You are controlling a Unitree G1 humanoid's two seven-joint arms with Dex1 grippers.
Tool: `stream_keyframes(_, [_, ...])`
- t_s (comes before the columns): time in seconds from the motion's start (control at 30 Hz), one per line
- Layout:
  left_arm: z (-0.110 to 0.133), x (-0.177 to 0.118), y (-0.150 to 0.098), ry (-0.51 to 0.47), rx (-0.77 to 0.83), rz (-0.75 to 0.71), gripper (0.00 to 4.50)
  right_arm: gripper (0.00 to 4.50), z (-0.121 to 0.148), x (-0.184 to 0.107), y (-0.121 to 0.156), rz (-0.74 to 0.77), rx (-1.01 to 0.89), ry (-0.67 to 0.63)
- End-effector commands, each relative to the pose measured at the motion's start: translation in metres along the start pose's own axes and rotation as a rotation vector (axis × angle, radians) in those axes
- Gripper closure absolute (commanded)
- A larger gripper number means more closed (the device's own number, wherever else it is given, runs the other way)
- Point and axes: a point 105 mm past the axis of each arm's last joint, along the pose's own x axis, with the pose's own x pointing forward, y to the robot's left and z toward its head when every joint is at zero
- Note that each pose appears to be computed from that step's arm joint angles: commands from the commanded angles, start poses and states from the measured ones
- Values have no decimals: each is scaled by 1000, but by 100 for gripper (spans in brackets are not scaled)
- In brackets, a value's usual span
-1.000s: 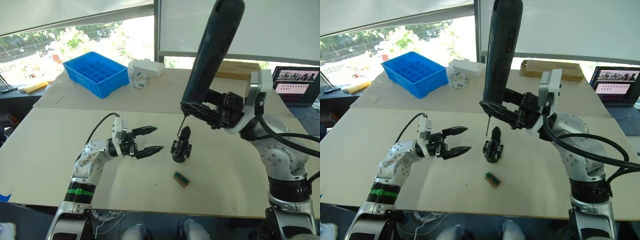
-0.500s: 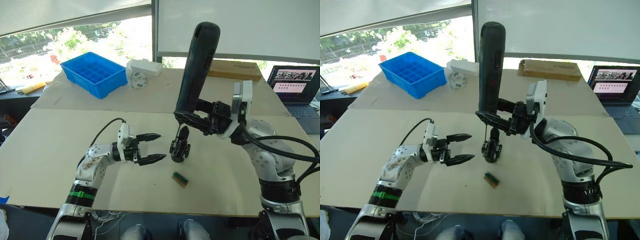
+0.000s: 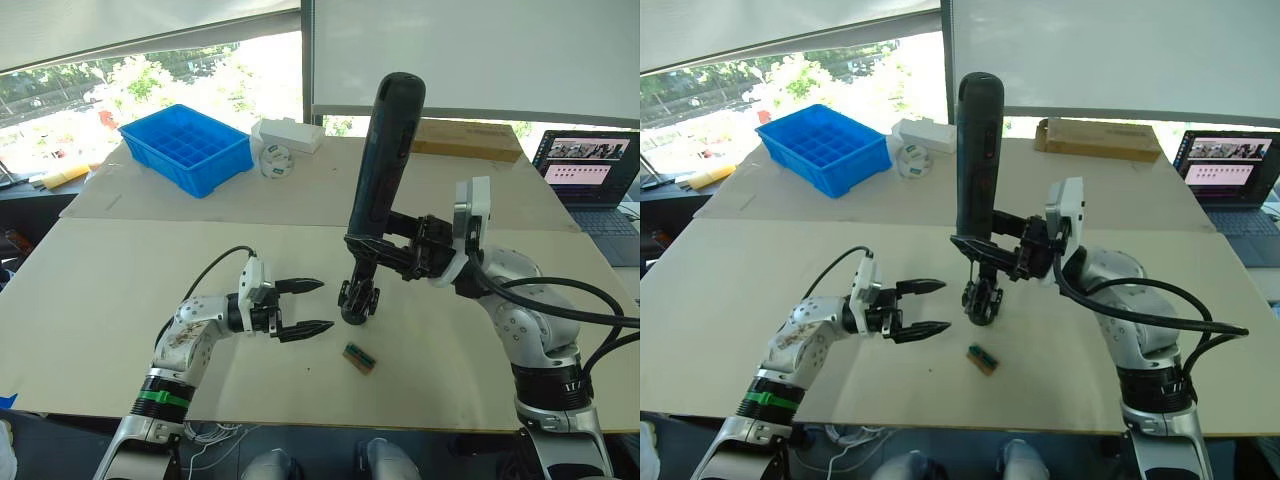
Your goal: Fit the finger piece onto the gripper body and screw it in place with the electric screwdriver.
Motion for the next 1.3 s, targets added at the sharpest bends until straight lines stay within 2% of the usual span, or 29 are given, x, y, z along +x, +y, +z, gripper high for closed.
stream_keyframes(0.03, [7, 2, -4, -10, 47, -17, 0, 259, 15, 2, 5, 22, -60, -54])
stream_keyframes(1.3, [4, 5, -11, 2, 41, -28, 0, 259, 18, -7, 2, 7, -72, -44])
